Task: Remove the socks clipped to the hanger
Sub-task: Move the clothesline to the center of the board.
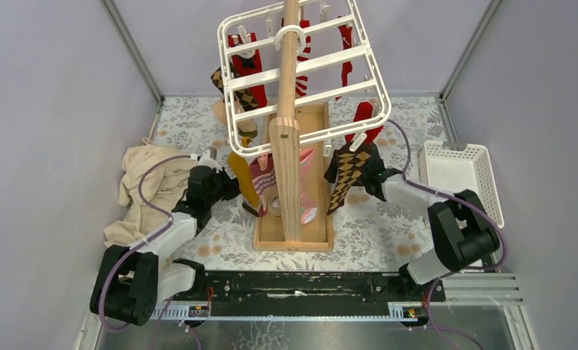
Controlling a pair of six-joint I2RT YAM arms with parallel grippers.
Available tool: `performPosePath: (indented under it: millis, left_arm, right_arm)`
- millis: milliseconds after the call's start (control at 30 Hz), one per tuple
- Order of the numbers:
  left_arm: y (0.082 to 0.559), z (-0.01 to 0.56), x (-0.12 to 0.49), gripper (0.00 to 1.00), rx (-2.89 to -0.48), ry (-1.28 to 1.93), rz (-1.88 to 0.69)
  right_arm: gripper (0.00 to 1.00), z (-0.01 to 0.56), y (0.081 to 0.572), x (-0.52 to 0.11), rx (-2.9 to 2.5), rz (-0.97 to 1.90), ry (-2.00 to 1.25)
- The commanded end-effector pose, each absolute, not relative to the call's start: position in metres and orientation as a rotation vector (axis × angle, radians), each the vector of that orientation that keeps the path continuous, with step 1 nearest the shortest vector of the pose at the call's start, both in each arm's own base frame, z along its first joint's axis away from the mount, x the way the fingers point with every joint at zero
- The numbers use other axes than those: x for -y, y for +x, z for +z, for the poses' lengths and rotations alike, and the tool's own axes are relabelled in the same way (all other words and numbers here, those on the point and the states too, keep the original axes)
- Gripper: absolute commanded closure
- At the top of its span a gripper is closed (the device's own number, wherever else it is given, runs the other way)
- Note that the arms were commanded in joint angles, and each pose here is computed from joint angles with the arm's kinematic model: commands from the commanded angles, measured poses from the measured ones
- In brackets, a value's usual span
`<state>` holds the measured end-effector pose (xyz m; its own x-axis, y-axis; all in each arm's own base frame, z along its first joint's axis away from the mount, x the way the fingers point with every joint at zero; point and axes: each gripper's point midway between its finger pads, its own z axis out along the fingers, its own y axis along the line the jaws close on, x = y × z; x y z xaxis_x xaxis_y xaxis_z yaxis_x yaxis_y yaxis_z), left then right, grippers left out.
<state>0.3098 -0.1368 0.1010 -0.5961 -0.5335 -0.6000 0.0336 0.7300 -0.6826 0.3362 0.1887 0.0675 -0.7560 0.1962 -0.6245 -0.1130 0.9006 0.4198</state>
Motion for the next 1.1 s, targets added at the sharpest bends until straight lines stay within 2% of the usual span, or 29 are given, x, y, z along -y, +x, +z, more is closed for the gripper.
performPosePath:
  millis: [0, 333, 433, 700, 867, 967, 1067]
  left_arm:
    - [0.303, 0.1, 0.151, 0.01, -2.075, -0.331, -0.83]
    - [0.298, 0.075, 0.17, 0.01, -2.172, -0.28, -0.73]
    - [0.301, 0.07, 0.171, 0.01, -2.188, -0.278, -0.695]
    - [0.314, 0.048, 0.175, 0.01, -2.236, -0.293, -0.619]
    - [0.324, 0.034, 0.168, 0.02, -2.27, -0.309, -0.513]
    - [0.327, 0.033, 0.166, 0.07, -2.269, -0.303, -0.473]
    - [0.33, 0.033, 0.163, 0.34, -2.27, -0.289, -0.436]
  right_arm:
    - [0.25, 0.081, 0.362, -0.209, -2.294, 0.54, 0.023]
    - [0.27, 0.046, 0.382, -0.23, -2.384, 0.32, -0.035]
    - [0.39, 0.037, 0.388, -0.231, -2.404, 0.269, -0.031]
    - [0.62, 0.025, 0.39, -0.231, -2.443, 0.224, -0.009]
    - [0.68, 0.022, 0.387, -0.228, -2.452, 0.216, -0.004]
    - [0.74, 0.02, 0.385, -0.229, -2.457, 0.222, -0.009]
    - [0.79, 0.019, 0.384, -0.228, -2.459, 0.221, -0.011]
